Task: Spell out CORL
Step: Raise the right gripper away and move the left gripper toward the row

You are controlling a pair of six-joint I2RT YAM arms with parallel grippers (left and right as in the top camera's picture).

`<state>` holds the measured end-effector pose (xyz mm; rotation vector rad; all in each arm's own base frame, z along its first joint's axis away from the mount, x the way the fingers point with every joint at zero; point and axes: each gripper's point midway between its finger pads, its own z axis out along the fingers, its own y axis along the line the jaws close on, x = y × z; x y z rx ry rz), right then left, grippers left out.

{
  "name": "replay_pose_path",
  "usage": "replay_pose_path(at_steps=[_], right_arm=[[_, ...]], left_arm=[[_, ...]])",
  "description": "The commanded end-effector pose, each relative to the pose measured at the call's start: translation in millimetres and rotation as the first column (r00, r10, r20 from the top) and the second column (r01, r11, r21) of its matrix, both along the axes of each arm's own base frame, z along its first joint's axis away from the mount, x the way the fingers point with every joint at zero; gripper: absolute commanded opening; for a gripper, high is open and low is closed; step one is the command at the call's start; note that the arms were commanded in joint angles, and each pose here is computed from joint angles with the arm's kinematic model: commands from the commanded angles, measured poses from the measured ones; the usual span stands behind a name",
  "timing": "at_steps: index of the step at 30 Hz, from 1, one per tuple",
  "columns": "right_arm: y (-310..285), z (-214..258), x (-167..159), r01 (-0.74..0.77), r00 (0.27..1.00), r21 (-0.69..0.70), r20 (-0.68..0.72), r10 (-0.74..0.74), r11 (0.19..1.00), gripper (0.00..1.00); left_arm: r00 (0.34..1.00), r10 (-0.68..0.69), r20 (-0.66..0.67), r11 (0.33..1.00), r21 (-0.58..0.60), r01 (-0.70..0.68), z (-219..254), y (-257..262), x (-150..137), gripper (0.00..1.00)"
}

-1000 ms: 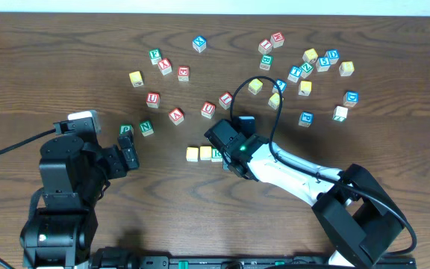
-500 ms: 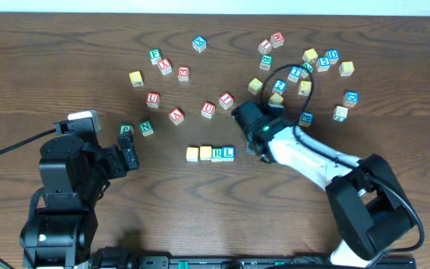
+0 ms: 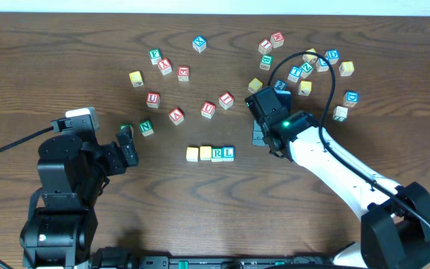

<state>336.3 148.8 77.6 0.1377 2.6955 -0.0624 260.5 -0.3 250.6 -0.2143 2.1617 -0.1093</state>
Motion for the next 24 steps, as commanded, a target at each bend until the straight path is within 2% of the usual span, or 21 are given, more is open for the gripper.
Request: replay_pose_path(at_steps=[1, 5, 7, 10, 12, 16, 18, 22, 24], right_arm=[[0, 9, 5, -0.006, 1.000, -0.003, 0.023, 0.006, 1.000, 0.01], [-4, 10, 4, 0.001, 1.000, -0.021, 0.025, 0.000, 1.000, 0.01], [-4, 10, 5, 0.001, 1.000, -0.019, 0.027, -0.001, 1.000, 0.01], [-3, 10, 6, 0.001, 0.999, -0.016, 0.032, -0.001, 1.000, 0.01], [-3, 10, 6, 0.001, 0.999, -0.016, 0.032, -0.001, 1.000, 0.01], [-3, 10, 6, 0.001, 1.000, -0.016, 0.031, -0.001, 1.000, 0.01], [-3, 10, 6, 0.001, 1.000, -0.017, 0.030, -0.001, 1.000, 0.01], [-3, 10, 5, 0.001, 1.000, -0.018, 0.030, -0.001, 1.000, 0.01], [-3, 10, 6, 0.001, 0.999, -0.017, 0.032, -0.001, 1.000, 0.01]], left_arm=[[0.999, 0.002, 0.036, 1.000, 0.003, -0.002, 13, 1, 2, 0.98], [0.996, -0.081, 0.031, 0.995, -0.051, 0.082, 10, -16, 5, 0.97], [0.996, -0.078, -0.044, 0.995, -0.064, 0.076, -14, -16, 12, 0.74], [0.983, -0.084, -0.165, 0.994, -0.076, 0.073, -48, -18, 21, 0.62], [0.959, -0.134, -0.249, 0.987, -0.118, 0.107, -73, -29, 32, 0.59], [0.913, -0.236, -0.333, 0.966, -0.184, 0.183, -115, -55, 58, 0.54], [0.887, -0.268, -0.376, 0.959, -0.189, 0.209, -140, -68, 70, 0.54], [0.849, -0.335, -0.408, 0.942, -0.173, 0.289, -161, -86, 73, 0.54], [0.834, -0.363, -0.415, 0.932, -0.167, 0.322, -166, -97, 72, 0.41]])
